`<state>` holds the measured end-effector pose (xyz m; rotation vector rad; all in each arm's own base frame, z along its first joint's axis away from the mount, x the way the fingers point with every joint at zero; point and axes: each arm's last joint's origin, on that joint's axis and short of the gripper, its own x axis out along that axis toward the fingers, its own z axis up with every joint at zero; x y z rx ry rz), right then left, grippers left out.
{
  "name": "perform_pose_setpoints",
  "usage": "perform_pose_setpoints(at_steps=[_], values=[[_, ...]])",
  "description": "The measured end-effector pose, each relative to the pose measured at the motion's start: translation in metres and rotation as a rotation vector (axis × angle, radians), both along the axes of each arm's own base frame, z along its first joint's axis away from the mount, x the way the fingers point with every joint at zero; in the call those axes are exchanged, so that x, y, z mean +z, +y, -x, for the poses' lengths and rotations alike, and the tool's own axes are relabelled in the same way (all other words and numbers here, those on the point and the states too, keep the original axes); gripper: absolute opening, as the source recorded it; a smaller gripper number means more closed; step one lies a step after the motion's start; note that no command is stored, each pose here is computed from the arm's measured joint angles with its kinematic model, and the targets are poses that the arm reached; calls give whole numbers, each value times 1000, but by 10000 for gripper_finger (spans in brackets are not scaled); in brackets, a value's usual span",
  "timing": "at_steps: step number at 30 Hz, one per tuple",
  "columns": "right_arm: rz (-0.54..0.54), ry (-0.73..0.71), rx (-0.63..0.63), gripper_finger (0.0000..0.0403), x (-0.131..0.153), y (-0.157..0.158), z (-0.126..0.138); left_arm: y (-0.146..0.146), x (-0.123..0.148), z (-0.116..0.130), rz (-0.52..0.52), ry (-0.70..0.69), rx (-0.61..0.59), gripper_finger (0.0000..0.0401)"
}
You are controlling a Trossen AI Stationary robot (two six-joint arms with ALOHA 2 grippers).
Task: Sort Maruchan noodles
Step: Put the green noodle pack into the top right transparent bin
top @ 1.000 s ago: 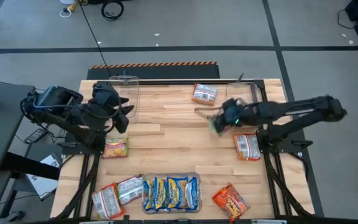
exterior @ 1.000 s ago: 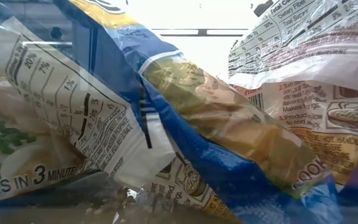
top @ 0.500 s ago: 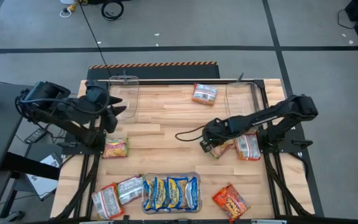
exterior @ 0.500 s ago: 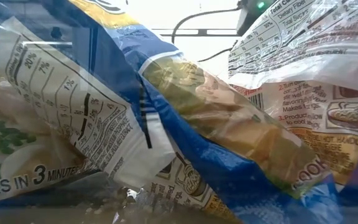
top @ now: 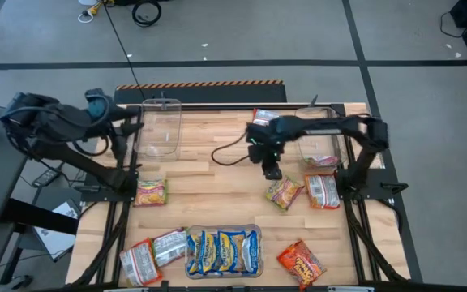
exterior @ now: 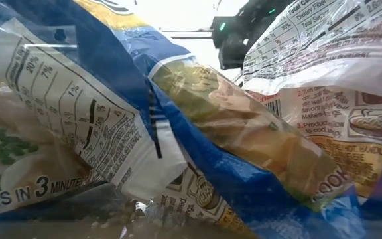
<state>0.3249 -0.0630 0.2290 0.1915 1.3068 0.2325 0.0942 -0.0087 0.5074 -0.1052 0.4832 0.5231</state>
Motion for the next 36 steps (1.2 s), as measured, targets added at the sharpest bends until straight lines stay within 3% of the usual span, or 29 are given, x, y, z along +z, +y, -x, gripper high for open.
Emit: perform_pose_setpoints(at_steps=[7, 11, 16, 26, 31, 36], values=[[-102, 277, 278, 184, -38, -12, -29, 7, 3, 12, -4, -45, 71, 172], [-137, 232, 274, 220, -48, -15, -43, 8, 3, 15, -11, -47, 69, 172], [-137, 325, 362, 250, -67, -8, -44, 8, 3, 15, -45, -34, 70, 172], [-188, 415, 454, 235, -80, 4, -34, 8, 3, 15, -63, -25, 64, 172], [-227, 477, 438, 232, -83, 3, -26, 9, 2, 15, -67, -13, 64, 172], [-213, 409, 432, 232, -91, 3, -29, 8, 2, 15, -84, 0, 57, 172]])
